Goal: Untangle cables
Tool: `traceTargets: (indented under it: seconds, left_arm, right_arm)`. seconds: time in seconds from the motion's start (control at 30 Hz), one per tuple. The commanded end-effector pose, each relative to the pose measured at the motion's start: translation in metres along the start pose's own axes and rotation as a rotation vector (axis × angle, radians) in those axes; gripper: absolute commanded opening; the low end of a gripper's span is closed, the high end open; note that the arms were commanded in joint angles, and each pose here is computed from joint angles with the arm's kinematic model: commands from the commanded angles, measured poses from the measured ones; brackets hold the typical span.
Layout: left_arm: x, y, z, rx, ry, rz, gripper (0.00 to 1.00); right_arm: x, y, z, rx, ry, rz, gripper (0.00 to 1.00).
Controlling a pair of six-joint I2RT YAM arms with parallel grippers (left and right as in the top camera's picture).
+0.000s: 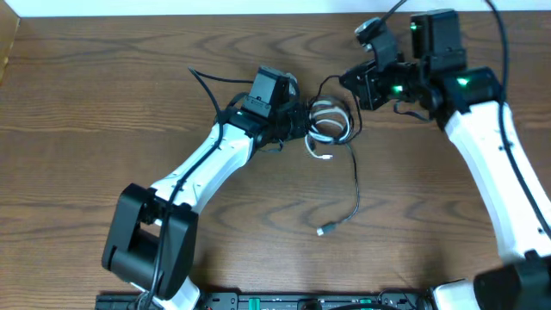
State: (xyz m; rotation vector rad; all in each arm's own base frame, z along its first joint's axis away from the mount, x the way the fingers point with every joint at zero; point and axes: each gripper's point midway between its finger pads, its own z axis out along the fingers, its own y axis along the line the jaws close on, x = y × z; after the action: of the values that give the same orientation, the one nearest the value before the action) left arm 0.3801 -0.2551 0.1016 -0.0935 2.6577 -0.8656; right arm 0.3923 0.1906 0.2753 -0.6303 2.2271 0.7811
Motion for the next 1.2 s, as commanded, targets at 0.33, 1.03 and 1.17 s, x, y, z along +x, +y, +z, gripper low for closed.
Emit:
traceTargets:
  seconds: [0.33, 1.03, 1.17]
  left_arm:
    - [0.002, 0.000, 0.024, 0.062, 0.033, -0.175, 0.60]
    - [0.019, 0.036, 0.065, 0.002, 0.098, -0.216, 0.44]
    - [0.030, 0.046, 0.077, -0.023, 0.130, -0.226, 0.39]
  right_arm:
    - [-0.011, 0.021, -0.017, -0.051, -0.044, 0.000, 0.01]
    - [-0.037, 0.026, -0.059, -0.063, -0.177, -0.034, 0.01]
    - [-0.042, 0.030, -0.074, -0.054, -0.213, -0.046, 0.01]
